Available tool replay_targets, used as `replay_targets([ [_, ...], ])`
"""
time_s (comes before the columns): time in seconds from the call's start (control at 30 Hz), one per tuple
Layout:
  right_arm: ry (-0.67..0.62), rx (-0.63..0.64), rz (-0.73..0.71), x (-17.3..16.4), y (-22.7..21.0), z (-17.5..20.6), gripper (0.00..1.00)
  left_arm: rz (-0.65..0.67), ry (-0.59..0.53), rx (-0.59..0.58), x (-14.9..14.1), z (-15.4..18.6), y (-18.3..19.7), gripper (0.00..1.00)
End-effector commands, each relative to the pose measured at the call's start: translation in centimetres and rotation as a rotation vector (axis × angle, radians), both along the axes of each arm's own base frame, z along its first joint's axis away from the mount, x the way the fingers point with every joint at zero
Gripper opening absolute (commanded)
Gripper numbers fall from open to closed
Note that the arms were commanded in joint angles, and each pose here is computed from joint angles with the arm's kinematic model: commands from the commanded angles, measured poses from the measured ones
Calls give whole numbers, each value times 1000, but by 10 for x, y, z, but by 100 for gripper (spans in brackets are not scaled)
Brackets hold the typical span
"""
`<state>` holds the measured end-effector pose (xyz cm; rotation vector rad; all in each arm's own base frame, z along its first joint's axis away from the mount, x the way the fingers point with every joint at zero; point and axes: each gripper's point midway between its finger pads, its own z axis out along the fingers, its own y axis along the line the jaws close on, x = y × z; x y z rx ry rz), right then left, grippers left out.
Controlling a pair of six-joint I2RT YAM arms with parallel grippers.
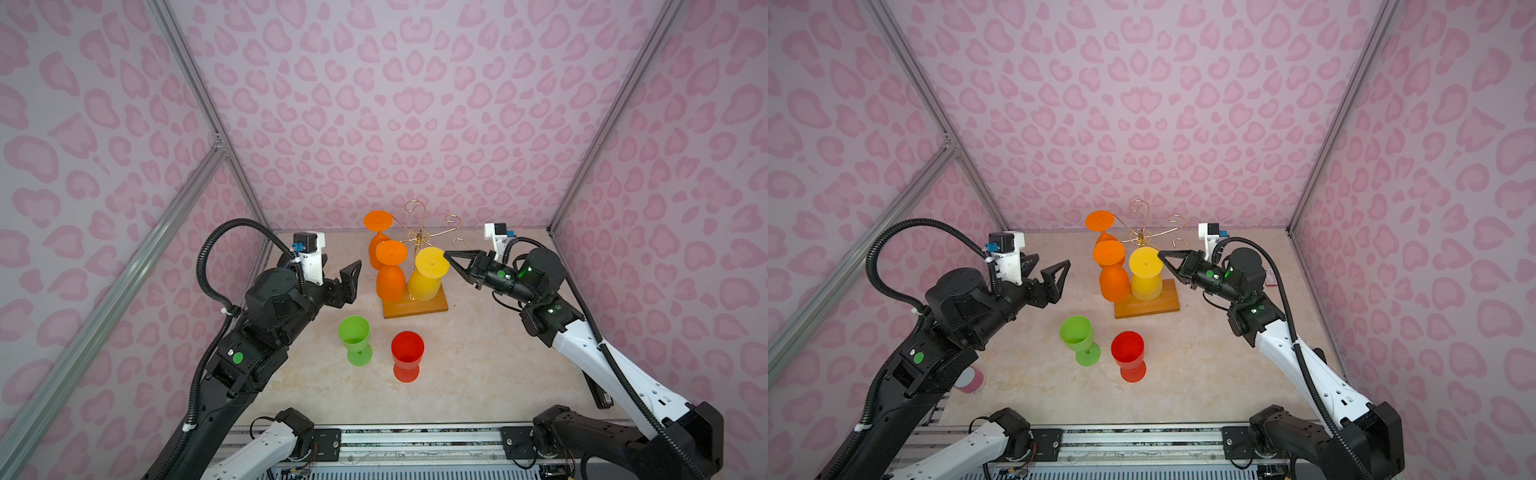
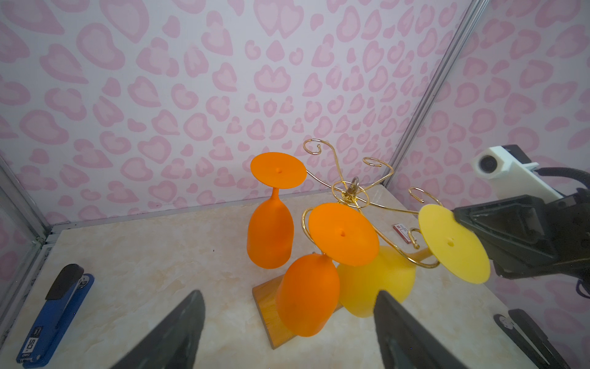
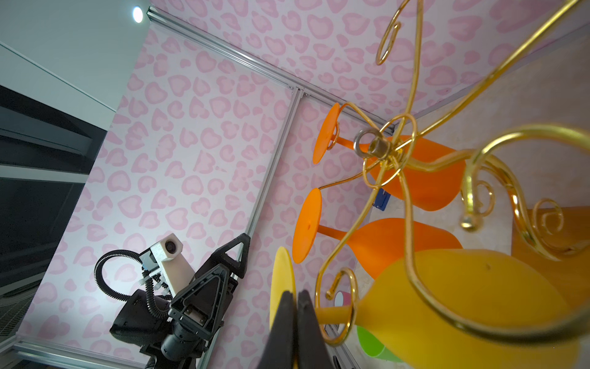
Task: Take the wine glass off the wine glass rack
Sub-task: Pick up the wine glass from the wine glass rack.
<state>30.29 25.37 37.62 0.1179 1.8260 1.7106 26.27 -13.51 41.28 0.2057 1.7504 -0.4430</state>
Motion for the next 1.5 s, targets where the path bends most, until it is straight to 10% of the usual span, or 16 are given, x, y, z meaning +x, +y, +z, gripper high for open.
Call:
replay_targets([
  [0.0, -38, 16, 14, -2, 4, 10, 0, -6, -27, -15, -1, 7, -1, 85],
  [1.47, 63, -51, -193, 32, -22, 1, 0, -2, -21, -9, -4, -2, 4, 85],
])
